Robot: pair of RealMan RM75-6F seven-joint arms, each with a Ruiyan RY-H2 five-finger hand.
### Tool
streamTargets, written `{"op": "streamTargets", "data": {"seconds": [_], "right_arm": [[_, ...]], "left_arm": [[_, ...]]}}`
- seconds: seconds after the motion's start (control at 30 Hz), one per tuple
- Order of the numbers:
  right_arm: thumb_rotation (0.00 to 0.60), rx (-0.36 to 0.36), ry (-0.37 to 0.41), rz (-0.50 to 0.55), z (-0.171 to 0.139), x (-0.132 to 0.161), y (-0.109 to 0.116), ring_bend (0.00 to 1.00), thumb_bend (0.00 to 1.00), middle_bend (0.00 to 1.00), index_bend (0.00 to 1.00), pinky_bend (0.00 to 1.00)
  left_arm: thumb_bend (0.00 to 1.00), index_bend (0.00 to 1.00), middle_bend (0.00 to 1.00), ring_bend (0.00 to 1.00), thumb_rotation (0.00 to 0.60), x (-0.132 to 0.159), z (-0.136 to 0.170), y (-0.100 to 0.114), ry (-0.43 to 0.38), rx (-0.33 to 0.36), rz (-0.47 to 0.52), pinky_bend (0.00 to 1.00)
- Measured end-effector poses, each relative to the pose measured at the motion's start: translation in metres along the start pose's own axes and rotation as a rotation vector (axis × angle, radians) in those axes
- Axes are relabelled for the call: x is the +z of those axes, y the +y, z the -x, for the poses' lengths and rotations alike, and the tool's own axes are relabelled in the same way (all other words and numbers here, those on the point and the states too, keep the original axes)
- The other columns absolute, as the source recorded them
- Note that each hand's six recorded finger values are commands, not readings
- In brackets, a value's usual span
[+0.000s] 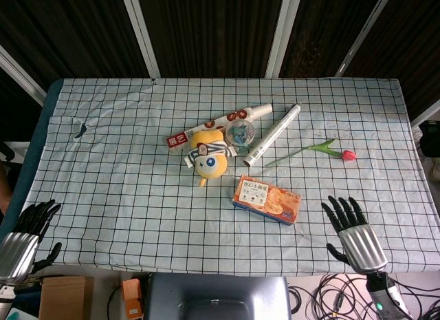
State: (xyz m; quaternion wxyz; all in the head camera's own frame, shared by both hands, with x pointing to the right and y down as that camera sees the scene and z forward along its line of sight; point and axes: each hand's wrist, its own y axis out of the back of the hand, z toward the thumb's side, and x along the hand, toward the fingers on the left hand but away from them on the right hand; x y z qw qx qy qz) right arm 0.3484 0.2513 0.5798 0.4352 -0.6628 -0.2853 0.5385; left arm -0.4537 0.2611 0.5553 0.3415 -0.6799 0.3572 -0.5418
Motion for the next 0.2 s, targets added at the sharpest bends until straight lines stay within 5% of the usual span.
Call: {"op": "streamTargets", "data": {"seconds": [0.2], "right_arm": [[0.6, -0.038, 0.012, 0.004, -0.0084, 0.0032, 0.0019, 0.0, 0.15, 0.0, 0.0, 0.0]], "left_arm": [[0.41, 0.0, 0.02, 0.01, 0.6, -0.0002, -0.0011, -0.0017, 0.006, -0.005, -0.008, 0.0]]}}
